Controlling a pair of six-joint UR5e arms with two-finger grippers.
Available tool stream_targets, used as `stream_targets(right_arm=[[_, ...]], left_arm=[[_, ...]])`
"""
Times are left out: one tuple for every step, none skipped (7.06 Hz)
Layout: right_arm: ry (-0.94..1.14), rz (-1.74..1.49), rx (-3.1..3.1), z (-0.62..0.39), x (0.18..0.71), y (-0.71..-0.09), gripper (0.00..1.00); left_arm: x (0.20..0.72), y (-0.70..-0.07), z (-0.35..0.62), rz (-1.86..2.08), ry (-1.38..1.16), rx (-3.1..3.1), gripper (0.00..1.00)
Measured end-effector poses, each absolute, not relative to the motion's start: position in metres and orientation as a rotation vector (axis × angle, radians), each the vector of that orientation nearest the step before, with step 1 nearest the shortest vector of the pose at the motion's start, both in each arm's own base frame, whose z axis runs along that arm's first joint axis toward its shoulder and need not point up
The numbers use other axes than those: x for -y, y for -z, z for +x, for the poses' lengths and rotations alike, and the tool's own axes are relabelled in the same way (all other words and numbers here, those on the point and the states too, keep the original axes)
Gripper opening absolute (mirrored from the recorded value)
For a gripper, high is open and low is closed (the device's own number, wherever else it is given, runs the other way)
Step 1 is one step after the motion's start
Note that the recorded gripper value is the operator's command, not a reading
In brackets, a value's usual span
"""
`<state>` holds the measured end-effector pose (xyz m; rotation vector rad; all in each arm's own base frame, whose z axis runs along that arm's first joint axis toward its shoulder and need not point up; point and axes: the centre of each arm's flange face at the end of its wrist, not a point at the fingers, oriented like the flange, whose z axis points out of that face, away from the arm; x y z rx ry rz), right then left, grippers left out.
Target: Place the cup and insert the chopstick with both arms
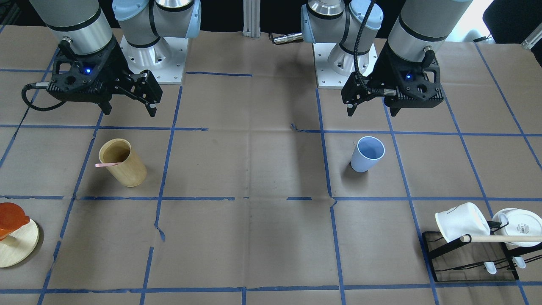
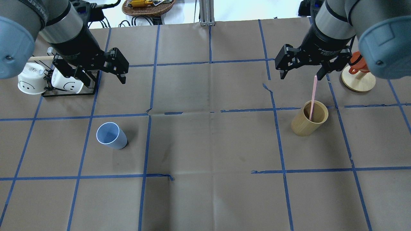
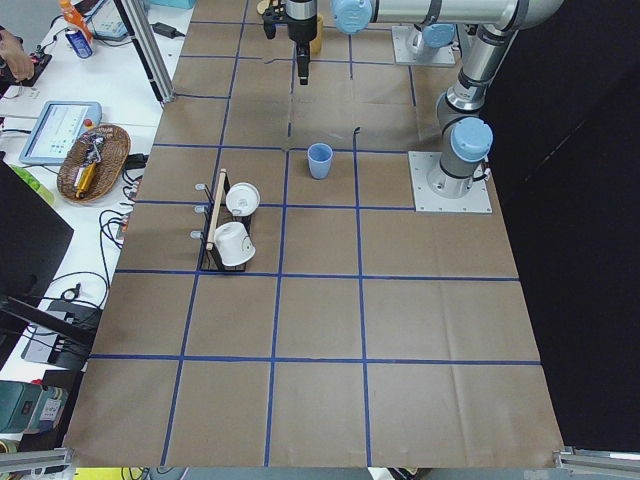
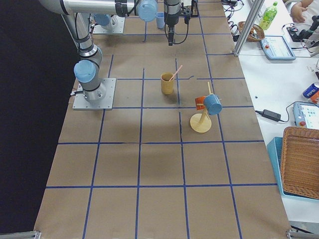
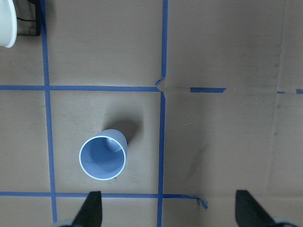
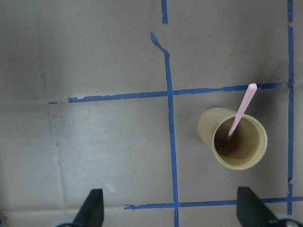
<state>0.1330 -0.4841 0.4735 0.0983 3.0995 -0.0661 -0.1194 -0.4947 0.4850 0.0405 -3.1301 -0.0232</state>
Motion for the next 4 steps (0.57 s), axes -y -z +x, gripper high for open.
stream_targets(right_arm=[[0.066,0.098,-3.098,0.1331,0.4841,-0.4734,1.0],[0.066,0.098,-3.096,0.1333,0.4841,-0.4734,1.0],[0.066,0.098,-3.095,0.1334,0.484,-0.4734,1.0],[0.066,0.098,-3.094,0.1334,0.484,-0.4734,1.0]], left_arm=[[0.4947,-0.4851,-0.1194,0.041,0.022,3.13,1.0],[0.4942,-0.4859,-0.1193,0.043,0.02,3.131,1.0],[0.4939,-0.4865,-0.1192,0.048,0.018,3.131,1.0],[0.4935,-0.4871,-0.1192,0.05,0.016,3.131,1.0]])
